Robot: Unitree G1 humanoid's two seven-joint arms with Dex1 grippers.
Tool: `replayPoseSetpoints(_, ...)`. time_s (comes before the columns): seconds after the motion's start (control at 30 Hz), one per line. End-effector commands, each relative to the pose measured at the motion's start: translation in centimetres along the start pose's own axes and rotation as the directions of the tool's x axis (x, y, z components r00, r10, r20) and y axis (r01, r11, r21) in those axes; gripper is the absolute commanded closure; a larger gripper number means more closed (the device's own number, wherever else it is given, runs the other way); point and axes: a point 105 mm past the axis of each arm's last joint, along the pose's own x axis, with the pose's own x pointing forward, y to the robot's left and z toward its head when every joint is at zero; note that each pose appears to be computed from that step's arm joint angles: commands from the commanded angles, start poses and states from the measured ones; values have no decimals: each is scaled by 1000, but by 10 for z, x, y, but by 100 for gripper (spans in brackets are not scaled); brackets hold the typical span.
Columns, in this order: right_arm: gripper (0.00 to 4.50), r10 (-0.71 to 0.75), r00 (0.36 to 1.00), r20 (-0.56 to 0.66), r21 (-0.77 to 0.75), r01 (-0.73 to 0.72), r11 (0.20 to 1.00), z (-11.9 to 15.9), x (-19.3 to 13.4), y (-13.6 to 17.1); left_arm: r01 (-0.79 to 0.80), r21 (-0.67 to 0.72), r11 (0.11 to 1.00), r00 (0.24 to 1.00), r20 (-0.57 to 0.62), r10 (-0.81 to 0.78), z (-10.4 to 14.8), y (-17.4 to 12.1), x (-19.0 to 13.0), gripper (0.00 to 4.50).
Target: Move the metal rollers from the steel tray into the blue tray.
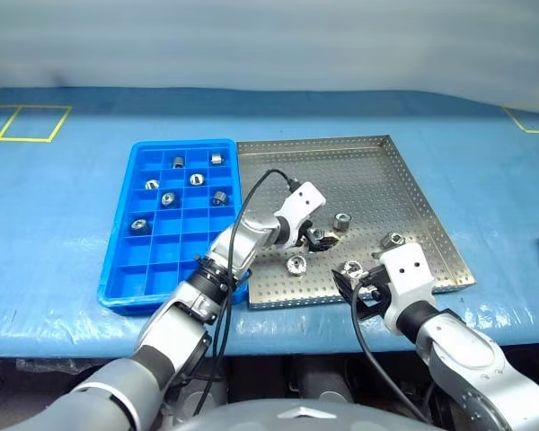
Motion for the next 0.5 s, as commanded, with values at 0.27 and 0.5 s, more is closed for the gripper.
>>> replayPoseSetpoints(0.27, 0, -5, 998, 67, -17, 7, 1000, 15, -2, 3, -15, 101, 995, 1000, -15, 17, 5, -2, 4, 204)
replayPoseSetpoints(0.5, 0, 19, 997, 80, -31, -16, 999, 19, 2, 6, -64, 53, 997, 988, 143, 56, 42, 10, -21, 278)
